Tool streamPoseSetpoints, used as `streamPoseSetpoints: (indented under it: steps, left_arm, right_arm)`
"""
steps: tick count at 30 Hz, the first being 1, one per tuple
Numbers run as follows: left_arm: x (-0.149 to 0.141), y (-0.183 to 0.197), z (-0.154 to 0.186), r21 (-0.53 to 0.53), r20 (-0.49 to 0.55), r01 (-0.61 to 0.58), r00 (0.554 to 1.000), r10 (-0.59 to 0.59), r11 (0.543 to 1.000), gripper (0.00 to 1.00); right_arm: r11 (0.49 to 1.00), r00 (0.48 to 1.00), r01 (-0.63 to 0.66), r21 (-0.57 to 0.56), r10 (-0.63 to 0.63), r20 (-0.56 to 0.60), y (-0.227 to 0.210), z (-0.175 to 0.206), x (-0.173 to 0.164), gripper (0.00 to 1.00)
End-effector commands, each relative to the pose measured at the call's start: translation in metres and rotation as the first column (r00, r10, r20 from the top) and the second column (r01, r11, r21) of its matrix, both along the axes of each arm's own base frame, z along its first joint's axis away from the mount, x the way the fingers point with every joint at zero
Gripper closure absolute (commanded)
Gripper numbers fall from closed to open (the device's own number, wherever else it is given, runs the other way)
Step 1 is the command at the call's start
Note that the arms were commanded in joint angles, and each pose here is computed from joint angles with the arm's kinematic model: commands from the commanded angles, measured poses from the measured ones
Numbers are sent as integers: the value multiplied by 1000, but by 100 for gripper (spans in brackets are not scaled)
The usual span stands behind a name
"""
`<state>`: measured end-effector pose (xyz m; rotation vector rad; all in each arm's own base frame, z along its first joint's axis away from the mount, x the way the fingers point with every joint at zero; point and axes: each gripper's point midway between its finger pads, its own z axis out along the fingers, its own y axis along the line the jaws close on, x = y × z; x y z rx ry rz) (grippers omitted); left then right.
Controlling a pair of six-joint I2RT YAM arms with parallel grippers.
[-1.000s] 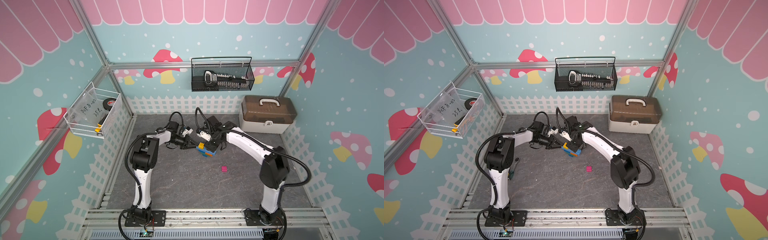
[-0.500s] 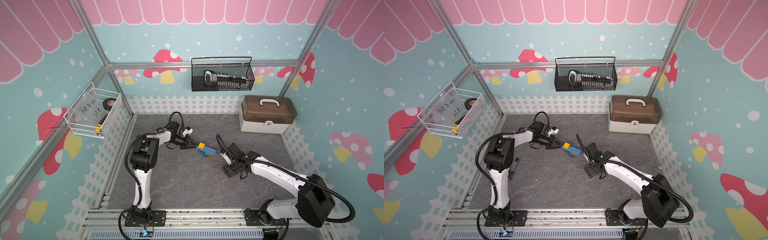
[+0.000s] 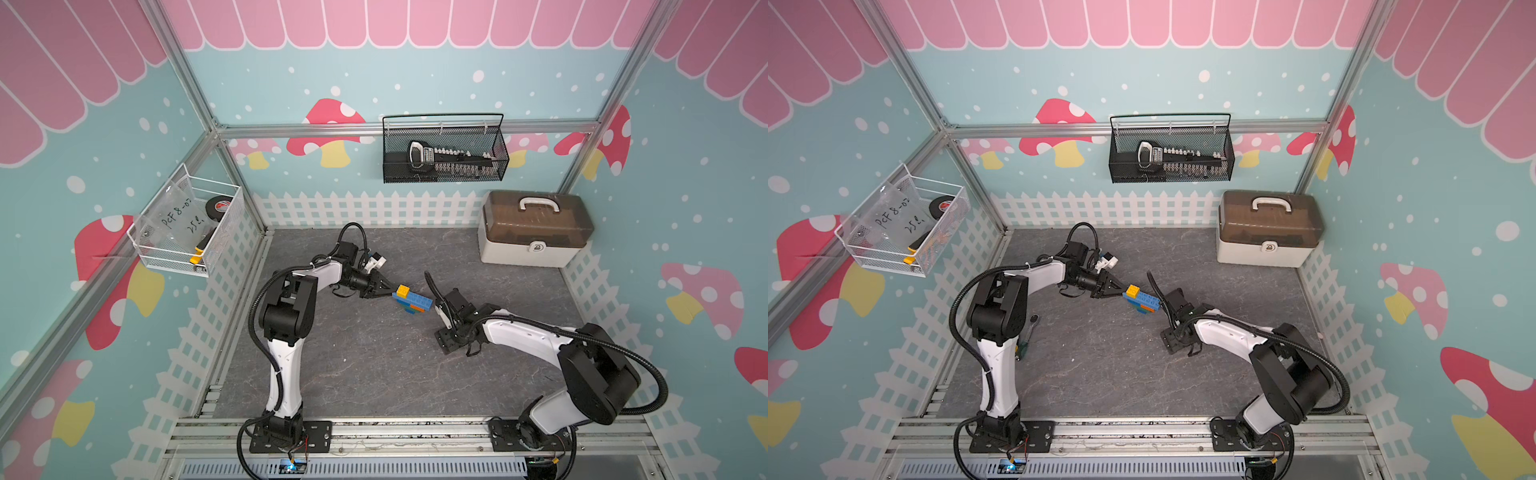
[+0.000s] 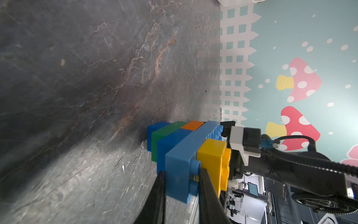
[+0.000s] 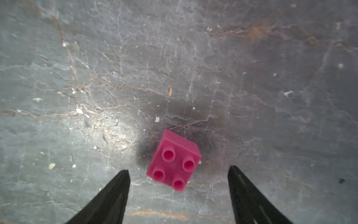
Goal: Assemble a heart with lego
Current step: Pick up the lego brick from the center of the board.
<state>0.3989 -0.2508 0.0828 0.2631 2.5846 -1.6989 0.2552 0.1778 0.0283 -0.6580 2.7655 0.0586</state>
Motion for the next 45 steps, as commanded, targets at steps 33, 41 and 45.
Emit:
streamPoseSetpoints:
  steps: [33,41,45]
  left_arm:
    - [9,4,12,24,135,-157,979,152,987,63]
    - [7,-4,20,7,149,-135,980,133,991,63]
    - [7,-5,21,7,153,-136,979,134,991,63]
  right_arm:
    - [982,982,-105,159,77,172,18,76,34,77]
    - [969,979,-186,161,169,114,26,64,26,48]
    - [967,981,-190,169,178,84,29,45,25,45]
